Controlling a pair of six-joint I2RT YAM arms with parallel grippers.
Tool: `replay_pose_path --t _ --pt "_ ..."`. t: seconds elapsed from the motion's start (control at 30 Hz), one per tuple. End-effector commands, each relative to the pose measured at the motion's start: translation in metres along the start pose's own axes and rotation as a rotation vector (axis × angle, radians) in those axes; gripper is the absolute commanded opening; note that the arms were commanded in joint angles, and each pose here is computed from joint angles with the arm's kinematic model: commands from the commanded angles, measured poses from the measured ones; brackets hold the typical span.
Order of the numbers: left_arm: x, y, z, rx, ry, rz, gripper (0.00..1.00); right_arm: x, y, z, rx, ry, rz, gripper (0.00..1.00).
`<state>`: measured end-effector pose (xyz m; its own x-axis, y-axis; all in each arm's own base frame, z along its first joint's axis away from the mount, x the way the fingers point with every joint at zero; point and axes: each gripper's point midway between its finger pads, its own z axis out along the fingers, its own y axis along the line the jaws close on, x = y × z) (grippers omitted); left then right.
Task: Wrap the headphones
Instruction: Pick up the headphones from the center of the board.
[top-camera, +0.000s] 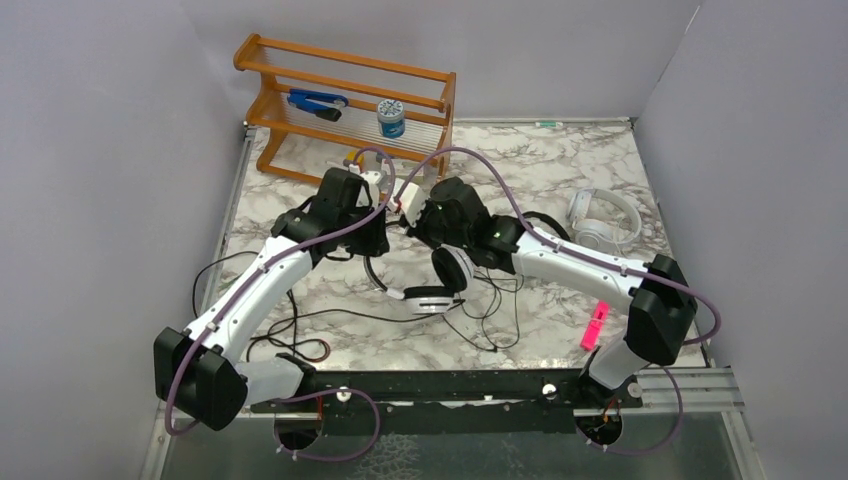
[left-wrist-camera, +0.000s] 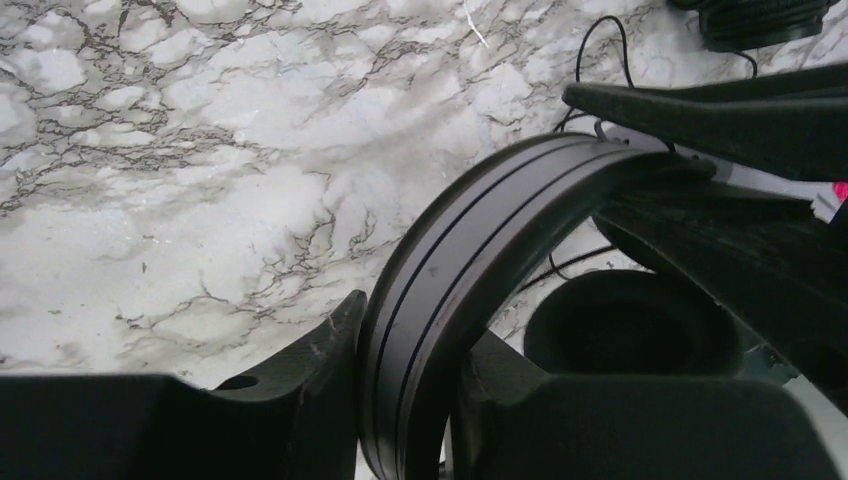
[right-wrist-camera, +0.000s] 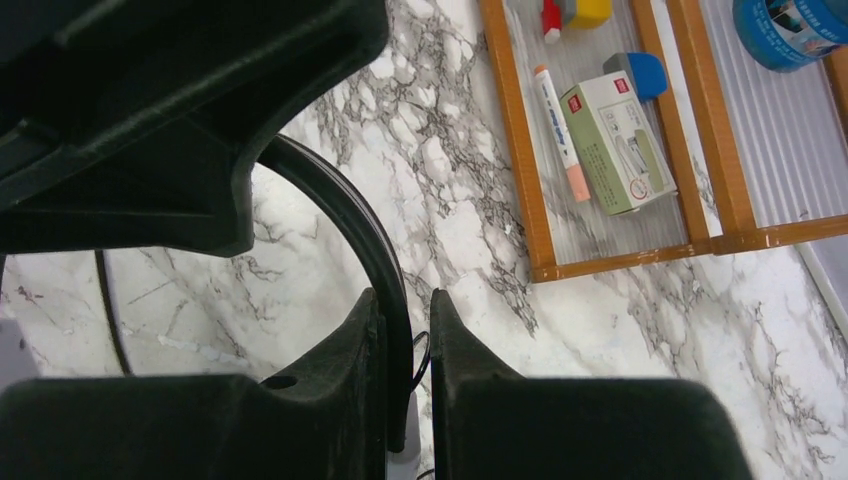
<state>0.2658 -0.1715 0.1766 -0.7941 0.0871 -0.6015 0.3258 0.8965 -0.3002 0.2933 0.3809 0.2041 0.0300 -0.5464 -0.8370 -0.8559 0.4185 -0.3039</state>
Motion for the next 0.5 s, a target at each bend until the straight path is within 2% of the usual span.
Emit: replay_pose_path --t 0.0,0.07,0.1,0.2,0.23,0.3,0.4,0.47 --pt "-0.012 0.037 -0.007 -0.195 -0.041 0.023 0.18 -0.061 -0.012 -0.019 0.015 -0.158 -0.027 0.01" --pt "-0.016 0.04 -0.011 -0.218 -0.053 0.028 0.0 -0.063 -0.022 -0.022 0.063 -0.15 -0.002 0.04" --pt "-0.019 0.041 -0.014 -0.224 -0.064 0.029 0.0 -0.064 -0.029 -0.024 0.102 -0.141 0.027 0.15" --pt "-0.028 0.042 -0.023 -0.247 -0.11 0.016 0.0 -0.063 -0.047 -0.038 0.206 -0.075 0.133 0.67" --pt "-0.03 0.045 -0.026 -0.265 -0.121 0.009 0.0 -0.063 -0.052 -0.046 0.231 -0.048 0.17 0.77" --pt "-0.036 0.051 -0.031 -0.308 -0.143 -0.006 0.0 -0.064 -0.061 -0.067 0.289 -0.016 0.256 0.88" --pt "-0.042 0.061 -0.036 -0.38 -0.177 -0.043 0.0 -0.076 -0.067 -0.111 0.324 -0.075 0.33 0.98" --pt "-0.048 0.066 -0.038 -0.409 -0.194 -0.055 0.0 -0.079 -0.069 -0.13 0.328 -0.122 0.354 1.0"
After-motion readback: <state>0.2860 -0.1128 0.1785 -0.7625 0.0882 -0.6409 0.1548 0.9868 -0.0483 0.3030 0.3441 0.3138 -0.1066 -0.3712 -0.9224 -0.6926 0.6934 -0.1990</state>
